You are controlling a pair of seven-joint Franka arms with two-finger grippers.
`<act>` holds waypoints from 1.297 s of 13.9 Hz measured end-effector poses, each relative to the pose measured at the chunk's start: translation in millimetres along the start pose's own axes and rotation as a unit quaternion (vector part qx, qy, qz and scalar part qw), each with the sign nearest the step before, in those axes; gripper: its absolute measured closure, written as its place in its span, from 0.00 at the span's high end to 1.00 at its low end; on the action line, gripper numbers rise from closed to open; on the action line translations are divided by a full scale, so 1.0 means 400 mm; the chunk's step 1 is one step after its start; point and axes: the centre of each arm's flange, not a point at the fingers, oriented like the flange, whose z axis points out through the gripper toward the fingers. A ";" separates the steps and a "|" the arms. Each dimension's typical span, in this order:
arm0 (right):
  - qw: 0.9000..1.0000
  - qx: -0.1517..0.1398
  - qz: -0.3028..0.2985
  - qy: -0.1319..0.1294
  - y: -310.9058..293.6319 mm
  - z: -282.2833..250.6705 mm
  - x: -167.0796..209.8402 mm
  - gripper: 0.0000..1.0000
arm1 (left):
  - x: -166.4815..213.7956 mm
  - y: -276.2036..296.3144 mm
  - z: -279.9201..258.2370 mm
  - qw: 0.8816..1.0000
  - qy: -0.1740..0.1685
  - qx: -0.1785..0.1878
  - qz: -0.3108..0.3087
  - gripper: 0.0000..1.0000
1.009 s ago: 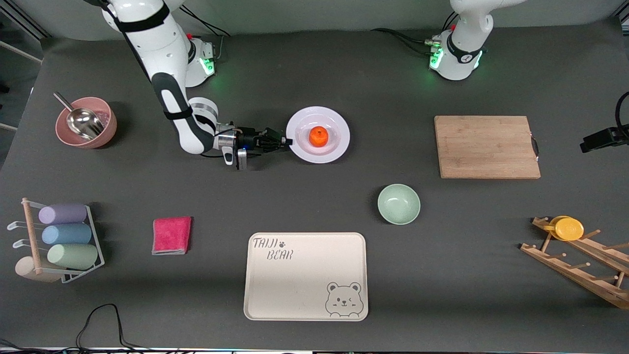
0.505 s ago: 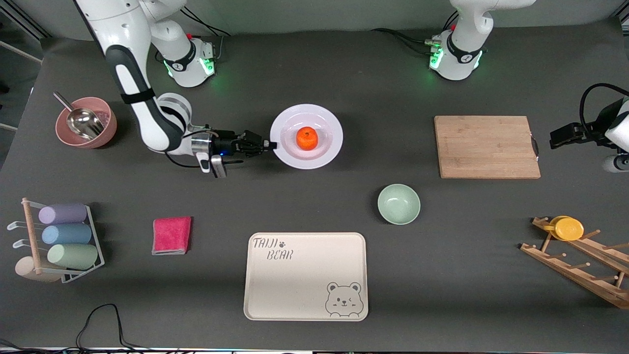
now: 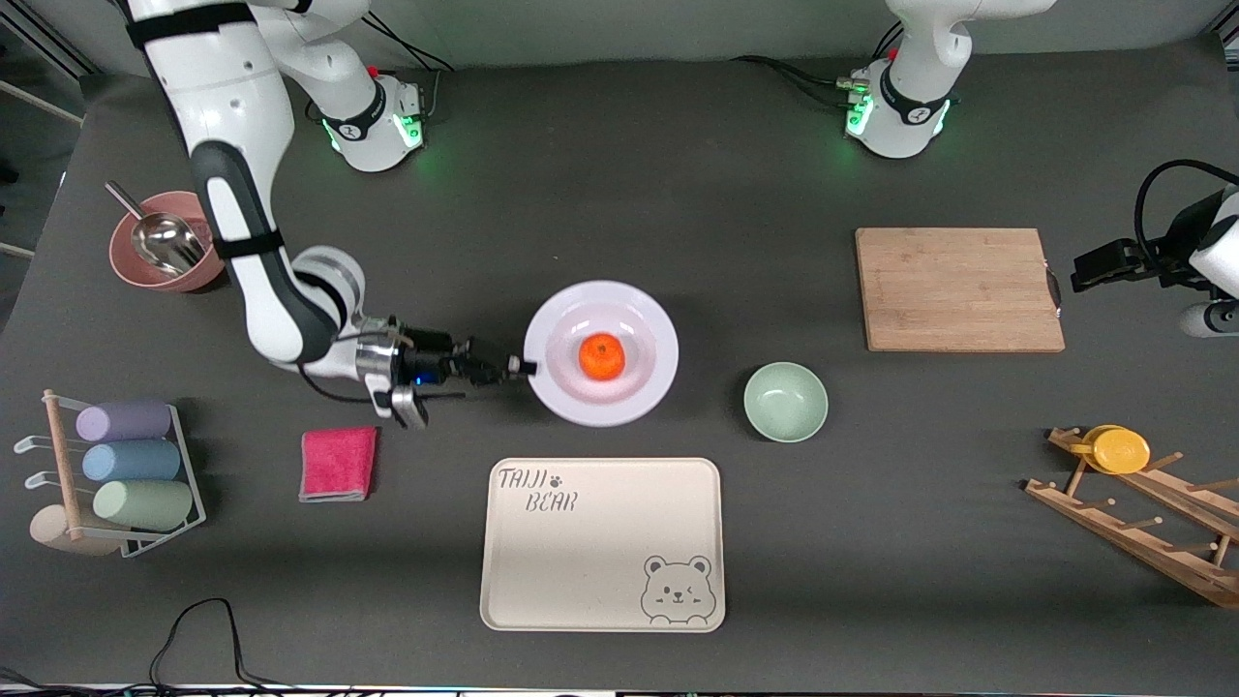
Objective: Place orange and plate with both arms
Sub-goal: 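Slide the plate with the orange toward the bear tray using the right gripper, then set the plate onto the bear tray and release it with the right gripper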
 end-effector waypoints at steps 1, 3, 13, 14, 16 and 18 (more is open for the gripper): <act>1.000 0.001 0.004 0.006 0.015 0.008 0.067 0.04 | 0.000 0.009 0.001 1.000 -0.001 0.000 -0.005 1.00; 1.000 0.004 0.011 0.013 0.043 0.029 0.186 0.04 | 0.000 0.021 0.004 1.000 -0.003 0.001 -0.003 1.00; 0.998 -0.033 -0.003 0.052 0.175 0.094 0.415 0.04 | 0.014 0.057 -0.041 1.000 0.022 0.003 0.009 1.00; 0.998 -0.036 0.003 0.050 0.203 0.095 0.408 0.04 | 0.016 0.062 -0.041 1.000 0.022 0.003 0.010 1.00; 0.998 -0.042 0.012 0.049 0.245 0.097 0.396 0.04 | 0.018 0.097 -0.034 0.999 0.019 0.011 0.023 1.00; 0.998 -0.046 0.019 0.049 0.276 0.093 0.389 0.04 | 0.019 0.125 -0.032 0.999 0.020 0.023 0.035 1.00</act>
